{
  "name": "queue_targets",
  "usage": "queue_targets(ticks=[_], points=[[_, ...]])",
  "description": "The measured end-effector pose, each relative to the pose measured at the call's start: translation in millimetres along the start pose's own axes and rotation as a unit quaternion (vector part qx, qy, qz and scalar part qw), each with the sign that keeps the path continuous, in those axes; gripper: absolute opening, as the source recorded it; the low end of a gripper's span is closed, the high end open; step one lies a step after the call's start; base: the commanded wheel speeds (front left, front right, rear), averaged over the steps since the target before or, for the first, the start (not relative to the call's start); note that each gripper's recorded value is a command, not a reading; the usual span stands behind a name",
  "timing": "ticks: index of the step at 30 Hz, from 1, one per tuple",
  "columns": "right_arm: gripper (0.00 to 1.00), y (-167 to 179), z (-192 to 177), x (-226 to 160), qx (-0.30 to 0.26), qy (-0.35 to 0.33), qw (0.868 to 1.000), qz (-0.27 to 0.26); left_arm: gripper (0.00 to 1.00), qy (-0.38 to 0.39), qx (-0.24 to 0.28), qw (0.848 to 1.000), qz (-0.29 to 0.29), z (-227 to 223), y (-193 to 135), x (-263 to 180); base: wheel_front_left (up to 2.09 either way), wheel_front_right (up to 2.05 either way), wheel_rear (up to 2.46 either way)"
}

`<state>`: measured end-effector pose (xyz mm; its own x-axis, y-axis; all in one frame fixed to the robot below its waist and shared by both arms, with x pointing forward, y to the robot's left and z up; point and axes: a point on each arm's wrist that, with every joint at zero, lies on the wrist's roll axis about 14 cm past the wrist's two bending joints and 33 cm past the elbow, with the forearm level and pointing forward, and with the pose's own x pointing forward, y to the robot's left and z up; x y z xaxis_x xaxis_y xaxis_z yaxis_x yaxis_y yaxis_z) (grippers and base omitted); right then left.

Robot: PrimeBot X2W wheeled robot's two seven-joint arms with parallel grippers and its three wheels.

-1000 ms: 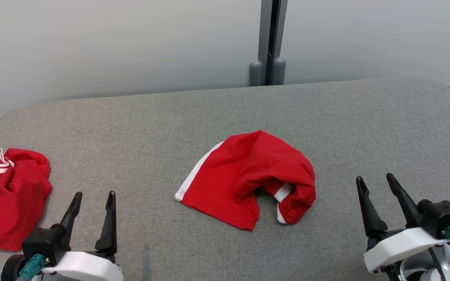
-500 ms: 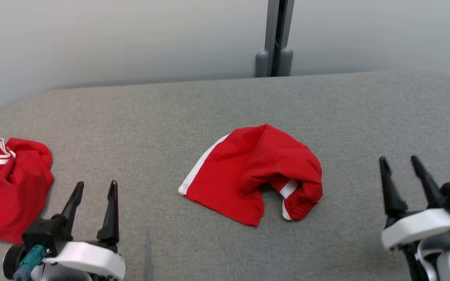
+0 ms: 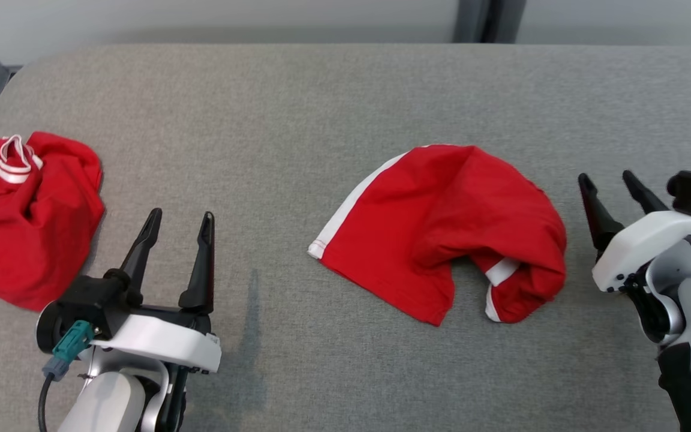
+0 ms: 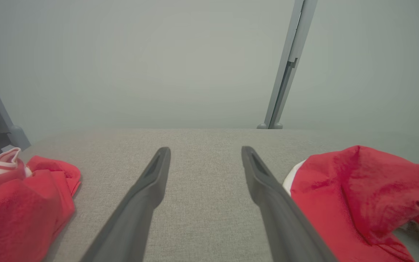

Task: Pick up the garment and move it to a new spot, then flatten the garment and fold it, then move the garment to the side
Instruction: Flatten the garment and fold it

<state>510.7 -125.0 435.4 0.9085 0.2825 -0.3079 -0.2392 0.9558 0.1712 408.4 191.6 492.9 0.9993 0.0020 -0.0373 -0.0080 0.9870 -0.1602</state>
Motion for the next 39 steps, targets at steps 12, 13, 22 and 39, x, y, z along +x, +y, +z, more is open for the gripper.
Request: queue_targets(ticks=[12, 13, 22, 39], points=[[0.44, 46, -61, 22, 0.006, 0.14, 0.987, 0.082, 1.0, 0.012, -0.004, 1.0, 0.006, -16, 5, 8, 0.0, 0.0, 0.0], [0.0, 45, -60, 21, 0.006, 0.139, 0.987, 0.083, 1.0, 0.011, -0.004, 1.0, 0.006, -15, 5, 8, 0.0, 0.0, 0.0], [0.0, 48, 12, 35, -0.02, 0.036, 0.994, 0.101, 1.0, 0.005, -0.008, 1.0, 0.005, -13, 4, 8, 0.0, 0.0, 0.0], [0.0, 60, 39, -14, -0.135, -0.085, 0.98, 0.118, 1.0, -0.005, -0.017, 1.0, -0.017, -8, -13, 12, 0.0, 0.0, 0.0]])
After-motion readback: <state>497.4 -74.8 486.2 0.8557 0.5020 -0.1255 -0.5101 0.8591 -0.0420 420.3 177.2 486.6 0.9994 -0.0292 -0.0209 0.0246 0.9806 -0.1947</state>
